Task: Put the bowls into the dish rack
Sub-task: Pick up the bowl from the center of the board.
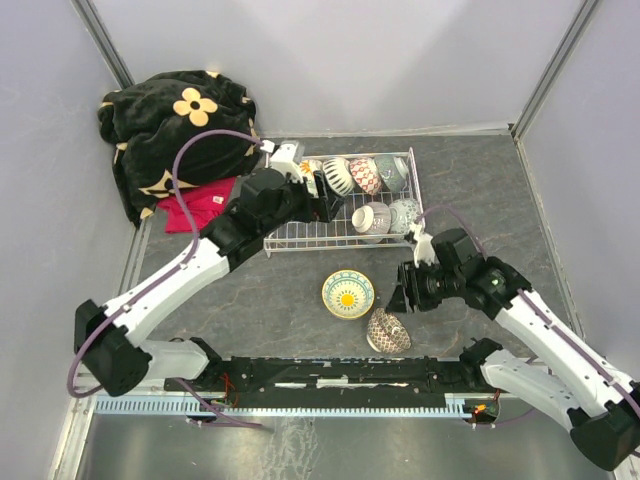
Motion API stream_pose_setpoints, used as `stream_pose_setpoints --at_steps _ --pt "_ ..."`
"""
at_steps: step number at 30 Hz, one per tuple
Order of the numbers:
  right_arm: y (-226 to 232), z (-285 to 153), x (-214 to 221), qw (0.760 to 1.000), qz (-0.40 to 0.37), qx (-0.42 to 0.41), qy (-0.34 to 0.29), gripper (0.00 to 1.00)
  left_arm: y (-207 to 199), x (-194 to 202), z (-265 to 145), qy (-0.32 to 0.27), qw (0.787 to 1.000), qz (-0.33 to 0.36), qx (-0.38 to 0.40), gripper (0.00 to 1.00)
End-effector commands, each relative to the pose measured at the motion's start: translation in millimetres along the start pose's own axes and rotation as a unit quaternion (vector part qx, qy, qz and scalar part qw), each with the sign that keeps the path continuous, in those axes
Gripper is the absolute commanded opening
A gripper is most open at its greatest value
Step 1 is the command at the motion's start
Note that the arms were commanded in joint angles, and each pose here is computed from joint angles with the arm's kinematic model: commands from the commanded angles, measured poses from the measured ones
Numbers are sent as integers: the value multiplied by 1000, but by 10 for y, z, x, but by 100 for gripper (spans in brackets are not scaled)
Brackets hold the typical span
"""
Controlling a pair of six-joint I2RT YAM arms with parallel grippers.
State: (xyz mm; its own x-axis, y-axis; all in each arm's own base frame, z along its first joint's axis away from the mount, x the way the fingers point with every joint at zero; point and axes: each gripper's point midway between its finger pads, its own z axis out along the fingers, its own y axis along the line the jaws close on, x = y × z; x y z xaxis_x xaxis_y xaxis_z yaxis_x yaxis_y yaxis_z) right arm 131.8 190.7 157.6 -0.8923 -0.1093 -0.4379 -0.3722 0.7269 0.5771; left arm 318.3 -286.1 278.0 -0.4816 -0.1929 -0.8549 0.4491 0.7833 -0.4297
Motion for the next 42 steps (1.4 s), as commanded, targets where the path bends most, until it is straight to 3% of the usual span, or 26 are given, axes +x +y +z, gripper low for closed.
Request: stream_pose_setpoints --at_steps 1,17,19,22,24,32,37,42 --pt "-96 -52 330 999 13 37 27 54 99 -16 -334 9 1000 -3 -29 93" --pt "-16 380 688 992 -48 67 98 52 232 112 -641 8 999 -5 -45 93" --pt "-5 437 702 991 -55 72 103 44 235 121 -638 9 999 -5 -45 93" --pt "49 447 644 992 -59 72 90 13 236 120 -645 10 999 -6 -45 93" --pt "70 387 581 992 -64 77 77 2 235 109 -652 8 999 -5 -46 93" --pt "410 -75 139 993 -95 64 5 1 205 45 -628 2 999 -4 -43 93" --pt "748 -431 -476 985 -138 70 -77 1 177 -125 -649 -23 999 -4 -46 93" --pt "1135 -502 -1251 976 -156 45 -144 1 164 -343 -718 -56 997 -5 -48 93"
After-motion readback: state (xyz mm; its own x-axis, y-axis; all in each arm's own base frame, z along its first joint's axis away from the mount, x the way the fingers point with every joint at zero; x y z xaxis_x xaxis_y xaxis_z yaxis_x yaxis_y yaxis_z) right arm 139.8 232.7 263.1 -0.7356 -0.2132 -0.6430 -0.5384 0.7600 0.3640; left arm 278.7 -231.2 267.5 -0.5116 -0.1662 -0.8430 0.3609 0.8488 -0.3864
